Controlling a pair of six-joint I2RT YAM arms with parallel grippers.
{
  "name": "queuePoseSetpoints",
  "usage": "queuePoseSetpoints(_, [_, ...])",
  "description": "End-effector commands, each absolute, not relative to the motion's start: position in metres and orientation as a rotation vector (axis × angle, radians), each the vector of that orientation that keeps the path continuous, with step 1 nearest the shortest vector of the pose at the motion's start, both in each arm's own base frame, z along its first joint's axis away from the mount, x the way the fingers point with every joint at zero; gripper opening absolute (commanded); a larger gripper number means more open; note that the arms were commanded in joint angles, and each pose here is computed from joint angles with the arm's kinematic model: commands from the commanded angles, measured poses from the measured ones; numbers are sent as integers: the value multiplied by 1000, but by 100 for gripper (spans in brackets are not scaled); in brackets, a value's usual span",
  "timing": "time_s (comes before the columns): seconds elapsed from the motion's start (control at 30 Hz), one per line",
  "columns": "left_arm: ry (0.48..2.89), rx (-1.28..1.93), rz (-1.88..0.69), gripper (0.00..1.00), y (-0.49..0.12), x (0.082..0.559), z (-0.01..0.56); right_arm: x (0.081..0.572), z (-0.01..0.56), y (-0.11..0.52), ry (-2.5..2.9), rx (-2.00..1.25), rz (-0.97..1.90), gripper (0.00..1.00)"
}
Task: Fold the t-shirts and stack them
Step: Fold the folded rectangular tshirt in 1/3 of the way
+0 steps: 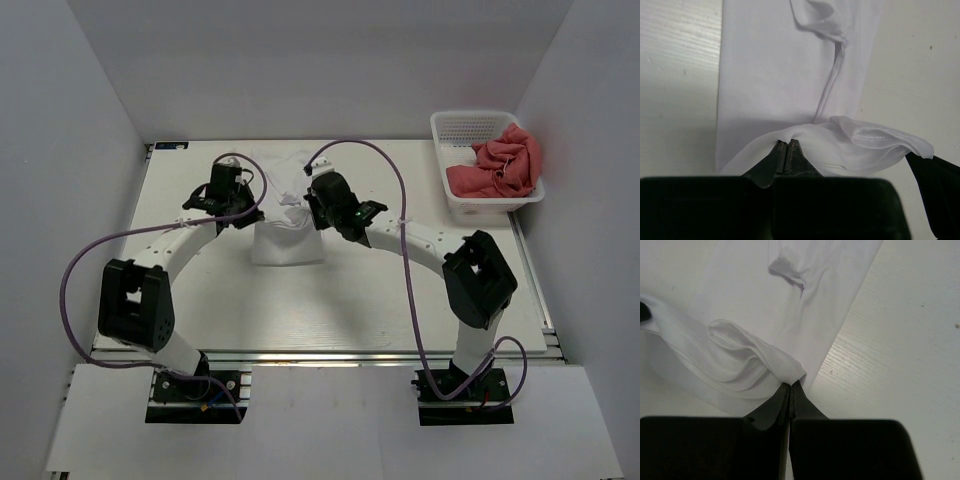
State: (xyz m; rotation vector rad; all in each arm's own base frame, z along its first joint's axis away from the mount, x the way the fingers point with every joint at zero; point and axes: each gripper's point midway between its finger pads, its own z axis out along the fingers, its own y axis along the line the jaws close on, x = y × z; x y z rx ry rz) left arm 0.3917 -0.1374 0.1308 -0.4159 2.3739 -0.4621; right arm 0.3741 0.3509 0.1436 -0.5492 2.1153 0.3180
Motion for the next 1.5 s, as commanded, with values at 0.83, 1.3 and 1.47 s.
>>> queuePoseSetpoints(0.83, [2392,-486,-355,0,-116,505,96,493,101,356,2178,-489,378,1])
queuePoseSetpoints(1.3, [2323,-450,-407,100,-100,486,133,466,141,361,2118,-659,552,90])
queuePoseSetpoints(1.47, [2331,-412,-376,100,-97,440,141,425,149,370,2060,-751,749,90])
